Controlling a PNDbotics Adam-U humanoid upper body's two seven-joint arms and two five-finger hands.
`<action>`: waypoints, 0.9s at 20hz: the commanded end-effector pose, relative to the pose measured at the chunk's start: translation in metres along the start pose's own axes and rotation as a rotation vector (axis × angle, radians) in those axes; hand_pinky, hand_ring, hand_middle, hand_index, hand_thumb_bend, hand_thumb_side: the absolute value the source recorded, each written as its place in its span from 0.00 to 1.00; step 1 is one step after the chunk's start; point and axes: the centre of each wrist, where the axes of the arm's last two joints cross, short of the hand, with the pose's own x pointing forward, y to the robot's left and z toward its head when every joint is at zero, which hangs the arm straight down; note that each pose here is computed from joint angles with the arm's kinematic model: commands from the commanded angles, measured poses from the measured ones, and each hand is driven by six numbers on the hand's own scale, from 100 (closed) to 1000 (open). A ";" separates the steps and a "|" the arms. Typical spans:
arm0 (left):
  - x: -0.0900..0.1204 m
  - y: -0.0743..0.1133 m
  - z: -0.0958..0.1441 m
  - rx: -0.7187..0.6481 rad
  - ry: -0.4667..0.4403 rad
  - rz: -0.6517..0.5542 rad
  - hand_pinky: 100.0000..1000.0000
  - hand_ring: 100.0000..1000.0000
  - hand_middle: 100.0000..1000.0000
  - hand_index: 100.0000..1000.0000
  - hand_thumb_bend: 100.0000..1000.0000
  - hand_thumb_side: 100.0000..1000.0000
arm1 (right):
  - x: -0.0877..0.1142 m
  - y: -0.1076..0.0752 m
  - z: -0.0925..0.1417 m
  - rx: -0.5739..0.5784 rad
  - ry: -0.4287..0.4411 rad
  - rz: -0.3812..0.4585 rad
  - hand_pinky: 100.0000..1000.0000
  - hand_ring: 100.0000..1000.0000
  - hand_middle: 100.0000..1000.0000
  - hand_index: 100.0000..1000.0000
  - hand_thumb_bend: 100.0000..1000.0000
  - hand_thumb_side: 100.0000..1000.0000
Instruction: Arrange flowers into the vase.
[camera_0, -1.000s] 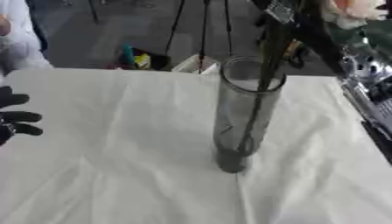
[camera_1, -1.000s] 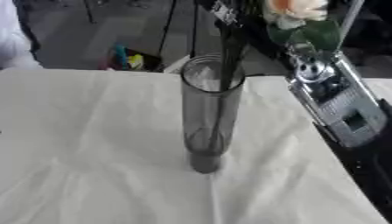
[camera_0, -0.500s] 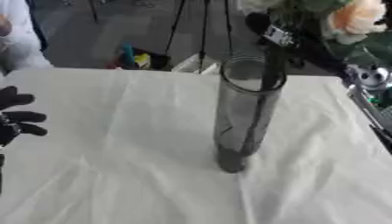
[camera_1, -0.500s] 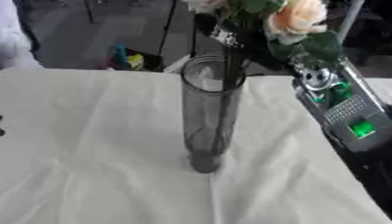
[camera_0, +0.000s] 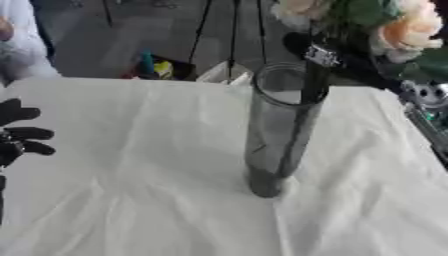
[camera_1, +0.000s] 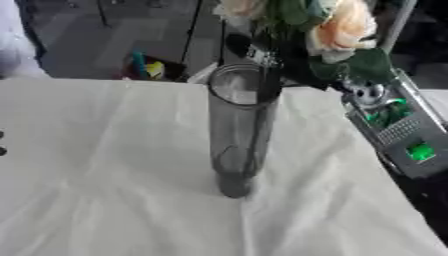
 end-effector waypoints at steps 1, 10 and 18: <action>0.006 -0.002 -0.004 -0.014 -0.032 0.001 0.50 0.60 0.69 0.84 0.00 1.00 | 0.002 -0.014 0.006 -0.009 0.000 0.055 0.79 0.72 0.71 0.88 0.60 1.00; 0.007 -0.003 -0.004 -0.023 -0.033 0.002 0.50 0.60 0.69 0.84 0.00 1.00 | -0.003 -0.018 0.008 0.145 0.003 0.099 0.83 0.80 0.81 0.98 0.91 0.97; 0.007 -0.003 -0.004 -0.032 -0.030 0.003 0.50 0.61 0.69 0.84 0.00 1.00 | -0.002 -0.027 0.009 0.146 -0.030 0.093 0.84 0.78 0.79 0.98 0.90 1.00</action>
